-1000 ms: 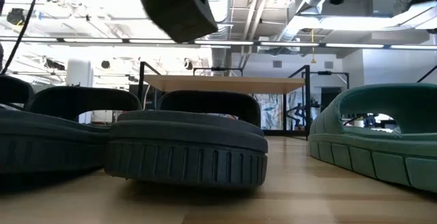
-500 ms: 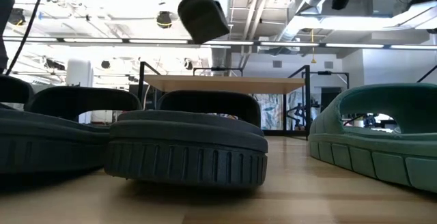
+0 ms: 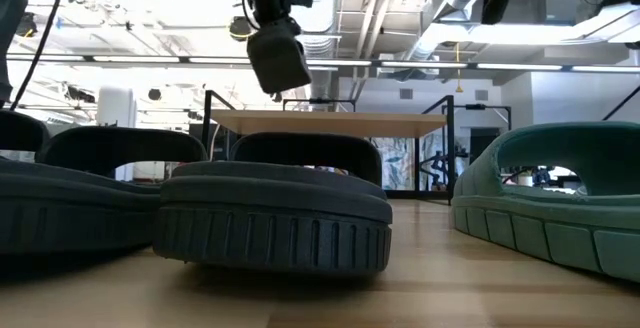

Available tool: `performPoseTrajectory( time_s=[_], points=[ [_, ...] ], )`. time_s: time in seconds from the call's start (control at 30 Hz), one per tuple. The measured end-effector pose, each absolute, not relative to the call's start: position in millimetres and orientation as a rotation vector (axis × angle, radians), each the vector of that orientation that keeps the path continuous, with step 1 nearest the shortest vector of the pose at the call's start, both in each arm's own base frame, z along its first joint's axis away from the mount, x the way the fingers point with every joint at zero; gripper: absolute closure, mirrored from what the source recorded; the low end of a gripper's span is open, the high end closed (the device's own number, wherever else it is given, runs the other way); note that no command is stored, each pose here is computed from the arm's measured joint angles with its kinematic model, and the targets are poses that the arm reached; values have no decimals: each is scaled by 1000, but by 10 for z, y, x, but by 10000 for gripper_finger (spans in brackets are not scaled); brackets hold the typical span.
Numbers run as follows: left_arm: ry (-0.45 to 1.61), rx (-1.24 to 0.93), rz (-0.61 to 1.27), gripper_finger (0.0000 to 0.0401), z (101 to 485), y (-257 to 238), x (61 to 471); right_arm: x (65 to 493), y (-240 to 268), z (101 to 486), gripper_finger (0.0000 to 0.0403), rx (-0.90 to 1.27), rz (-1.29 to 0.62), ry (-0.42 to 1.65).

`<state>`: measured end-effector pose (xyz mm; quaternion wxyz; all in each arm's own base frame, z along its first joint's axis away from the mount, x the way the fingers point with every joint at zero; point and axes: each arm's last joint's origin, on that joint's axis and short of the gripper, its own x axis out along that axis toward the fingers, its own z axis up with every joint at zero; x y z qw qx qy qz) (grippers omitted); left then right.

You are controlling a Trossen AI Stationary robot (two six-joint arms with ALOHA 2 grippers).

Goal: Pick and place slides into the shelf
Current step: Put the black slipper on the shelf

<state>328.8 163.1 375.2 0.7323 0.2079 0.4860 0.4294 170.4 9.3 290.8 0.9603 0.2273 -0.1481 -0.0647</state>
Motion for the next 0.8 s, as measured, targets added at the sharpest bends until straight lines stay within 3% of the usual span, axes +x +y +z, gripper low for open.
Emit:
performPoseTrajectory(
  time_s=[0.8],
  points=[
    [1285, 541, 874, 401, 3146, 1749, 3226, 1745, 97, 2924, 202, 474, -120, -338]
  ],
)
